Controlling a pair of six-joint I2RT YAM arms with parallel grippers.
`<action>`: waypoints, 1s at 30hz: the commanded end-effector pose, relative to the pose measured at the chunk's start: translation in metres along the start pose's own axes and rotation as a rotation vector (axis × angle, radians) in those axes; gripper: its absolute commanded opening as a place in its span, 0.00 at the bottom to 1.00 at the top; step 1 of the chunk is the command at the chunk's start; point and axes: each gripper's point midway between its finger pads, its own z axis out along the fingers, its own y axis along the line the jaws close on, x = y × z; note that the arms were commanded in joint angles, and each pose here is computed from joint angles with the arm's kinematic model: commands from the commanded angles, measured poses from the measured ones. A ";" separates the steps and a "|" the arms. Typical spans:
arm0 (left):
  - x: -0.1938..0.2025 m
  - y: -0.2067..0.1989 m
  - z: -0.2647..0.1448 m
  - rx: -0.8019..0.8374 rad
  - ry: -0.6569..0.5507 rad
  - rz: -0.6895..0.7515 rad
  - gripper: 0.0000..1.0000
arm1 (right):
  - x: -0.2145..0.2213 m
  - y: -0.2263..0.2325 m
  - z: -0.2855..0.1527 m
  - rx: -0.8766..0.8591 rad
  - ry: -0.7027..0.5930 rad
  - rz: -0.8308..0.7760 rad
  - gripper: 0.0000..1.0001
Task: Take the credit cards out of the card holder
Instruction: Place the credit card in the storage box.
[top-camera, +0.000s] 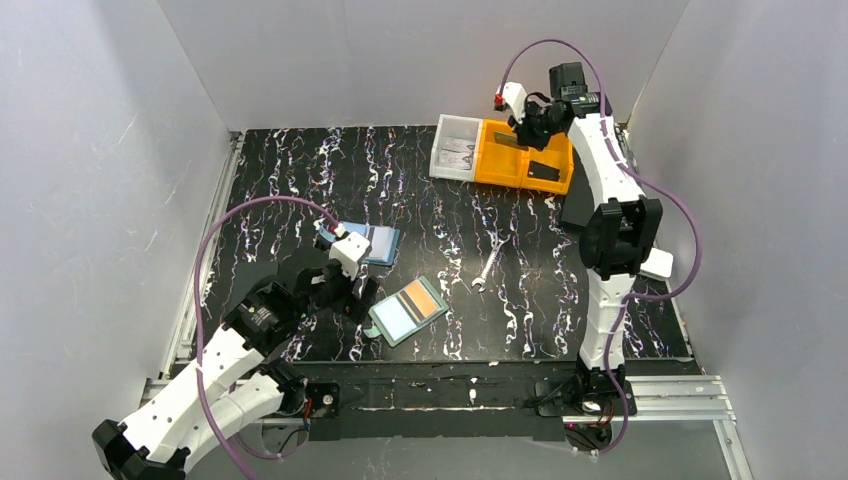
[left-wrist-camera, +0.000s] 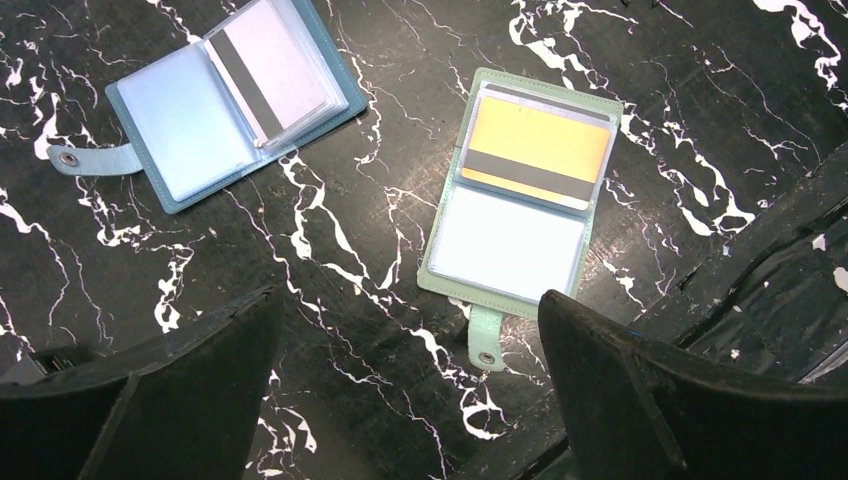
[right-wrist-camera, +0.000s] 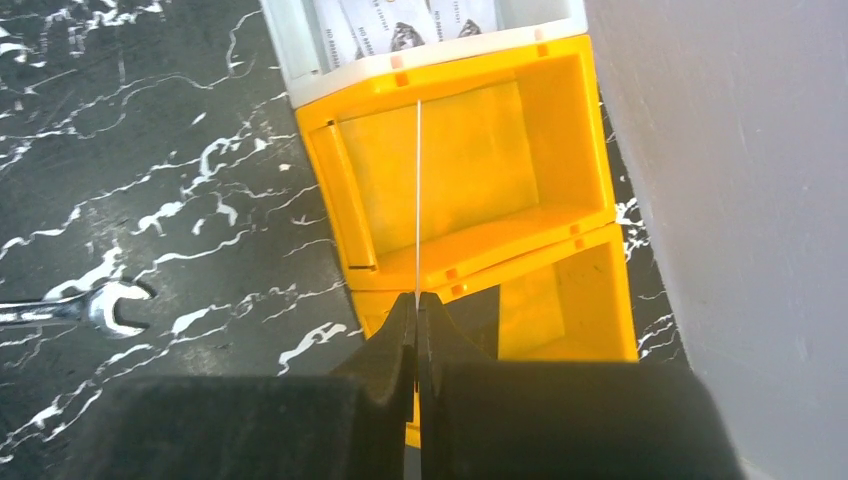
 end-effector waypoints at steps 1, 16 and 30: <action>-0.002 0.008 -0.004 -0.035 0.002 0.015 0.98 | -0.003 -0.021 0.007 0.059 -0.005 -0.030 0.01; 0.001 0.008 0.000 -0.024 0.019 0.016 0.98 | 0.024 -0.028 0.038 0.060 0.041 -0.034 0.01; 0.002 0.010 0.003 -0.025 0.033 0.012 0.98 | 0.029 -0.018 0.065 -0.002 -0.008 -0.026 0.01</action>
